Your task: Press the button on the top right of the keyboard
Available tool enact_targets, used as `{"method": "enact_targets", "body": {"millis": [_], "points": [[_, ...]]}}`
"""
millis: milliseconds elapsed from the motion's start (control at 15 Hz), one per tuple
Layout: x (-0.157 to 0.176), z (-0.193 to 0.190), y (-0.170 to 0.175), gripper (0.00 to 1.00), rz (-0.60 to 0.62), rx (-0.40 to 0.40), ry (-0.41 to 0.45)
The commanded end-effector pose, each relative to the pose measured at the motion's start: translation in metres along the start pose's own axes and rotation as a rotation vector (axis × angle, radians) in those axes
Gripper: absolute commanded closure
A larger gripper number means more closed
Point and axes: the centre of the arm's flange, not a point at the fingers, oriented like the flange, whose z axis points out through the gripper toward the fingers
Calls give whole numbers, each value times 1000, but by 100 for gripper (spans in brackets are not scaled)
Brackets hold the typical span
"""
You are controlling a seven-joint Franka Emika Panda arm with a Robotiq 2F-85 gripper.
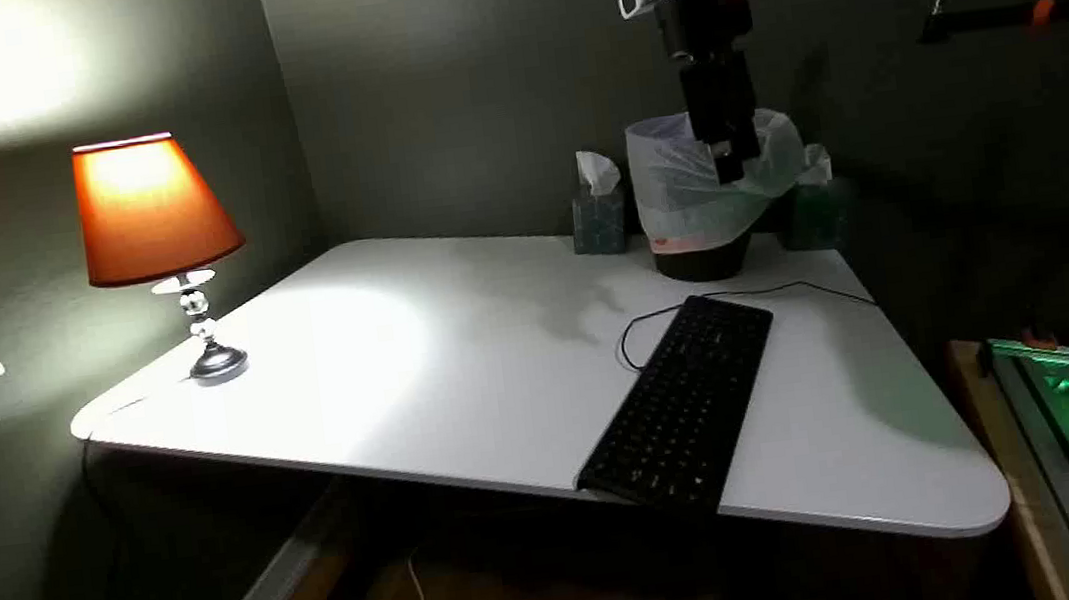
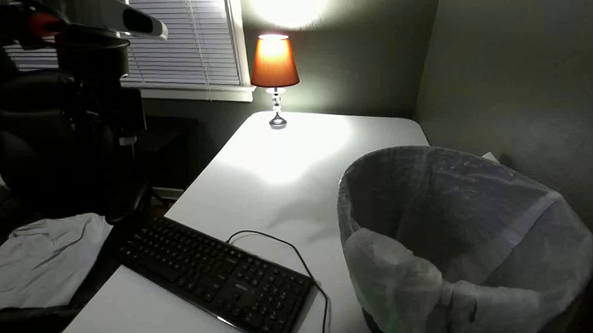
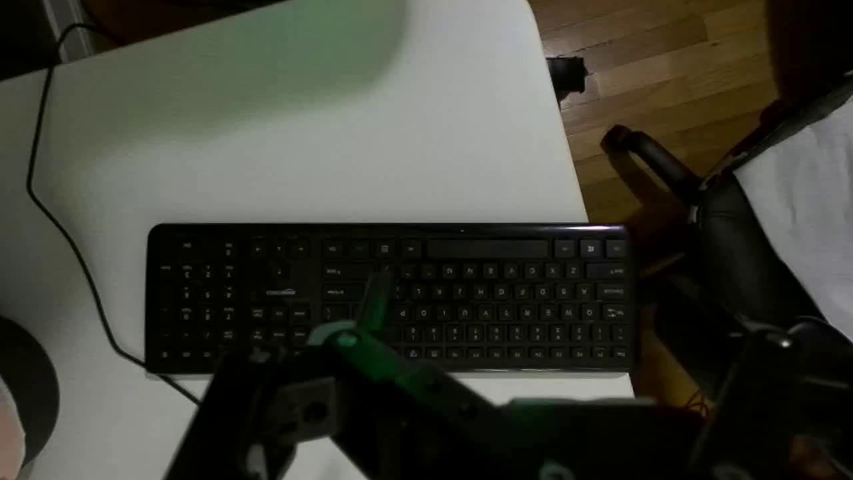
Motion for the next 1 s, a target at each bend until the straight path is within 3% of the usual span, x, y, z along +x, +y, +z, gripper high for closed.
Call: {"method": "enact_targets", "body": {"millis": [0, 533, 933], "points": [[0, 0, 0, 0, 0, 0, 0], [0, 0, 0, 0, 0, 0, 0], [-4, 14, 39, 0, 154, 83, 50]]}}
